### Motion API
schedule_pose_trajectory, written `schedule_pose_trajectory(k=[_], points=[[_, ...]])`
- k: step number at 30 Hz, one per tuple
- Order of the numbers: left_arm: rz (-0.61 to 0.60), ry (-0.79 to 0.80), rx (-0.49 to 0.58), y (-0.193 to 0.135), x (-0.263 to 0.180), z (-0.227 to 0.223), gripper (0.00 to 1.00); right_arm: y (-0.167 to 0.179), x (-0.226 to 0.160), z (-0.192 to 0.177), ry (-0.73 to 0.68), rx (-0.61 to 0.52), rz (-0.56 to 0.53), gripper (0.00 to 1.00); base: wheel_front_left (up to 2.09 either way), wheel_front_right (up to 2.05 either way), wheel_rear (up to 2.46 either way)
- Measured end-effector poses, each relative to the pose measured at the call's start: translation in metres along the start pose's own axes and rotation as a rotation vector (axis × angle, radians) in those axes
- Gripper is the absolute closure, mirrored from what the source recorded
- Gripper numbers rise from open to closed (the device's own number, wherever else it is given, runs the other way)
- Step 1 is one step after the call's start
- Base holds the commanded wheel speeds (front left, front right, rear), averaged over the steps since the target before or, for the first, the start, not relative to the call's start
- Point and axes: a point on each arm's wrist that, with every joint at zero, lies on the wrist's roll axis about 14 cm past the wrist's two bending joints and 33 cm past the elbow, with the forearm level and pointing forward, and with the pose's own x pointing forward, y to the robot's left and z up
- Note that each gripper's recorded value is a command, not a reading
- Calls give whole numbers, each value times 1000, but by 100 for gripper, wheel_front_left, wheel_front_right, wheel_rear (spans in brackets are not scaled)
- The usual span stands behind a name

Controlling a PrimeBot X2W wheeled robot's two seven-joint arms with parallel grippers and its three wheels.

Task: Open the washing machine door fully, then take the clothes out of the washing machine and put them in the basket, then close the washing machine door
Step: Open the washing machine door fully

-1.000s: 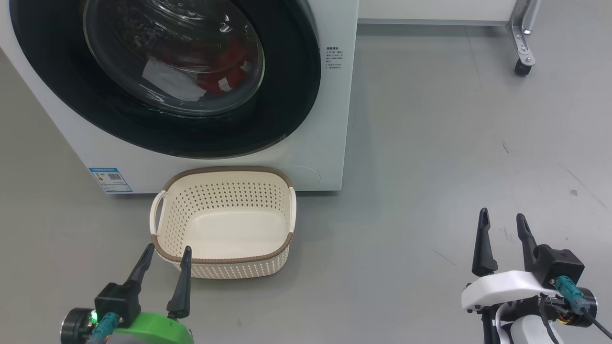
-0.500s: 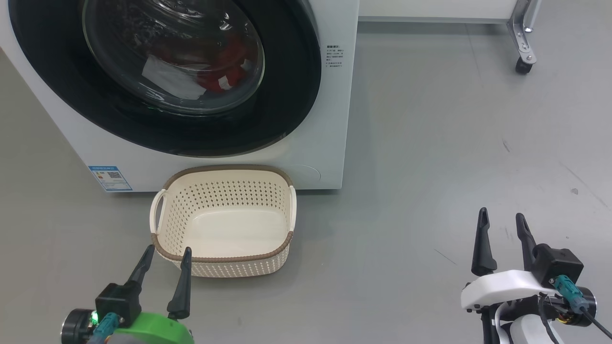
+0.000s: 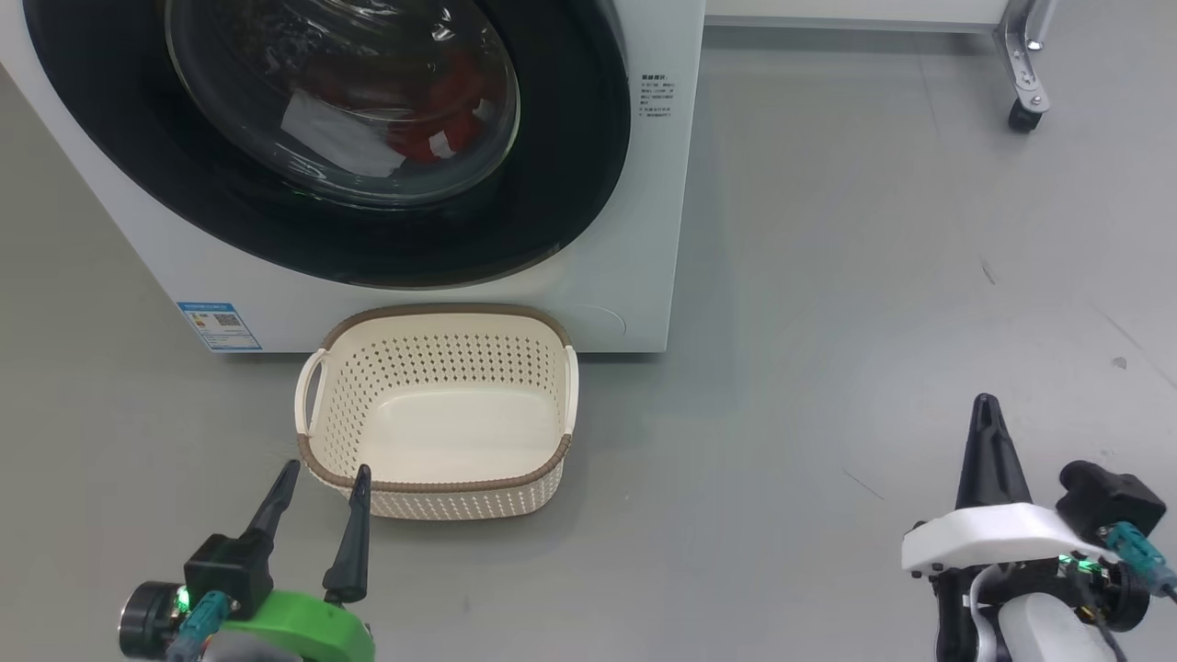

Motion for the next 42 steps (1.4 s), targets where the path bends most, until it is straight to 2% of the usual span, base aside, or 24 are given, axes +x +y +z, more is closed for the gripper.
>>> schedule_pose_trajectory(k=[7,10,19,30,42], points=[[5,6,0,2,6,-1,0,-8,15,4,1,315,-70,100,0,0,0],[5,10,0,3,8,-3,0,-11,28,8,-8,499,-95,100,0,0,0],[11,17,-4,6,17,-4,0,-2,68,16,11,838,-98,100,0,0,0],[43,27,-16,18,27,-8,0,44,127,36,45,950,47,100,0,0,0],[88,52,-17,35,33,-15,0,108,179,43,167,919,269,100,0,0,0]])
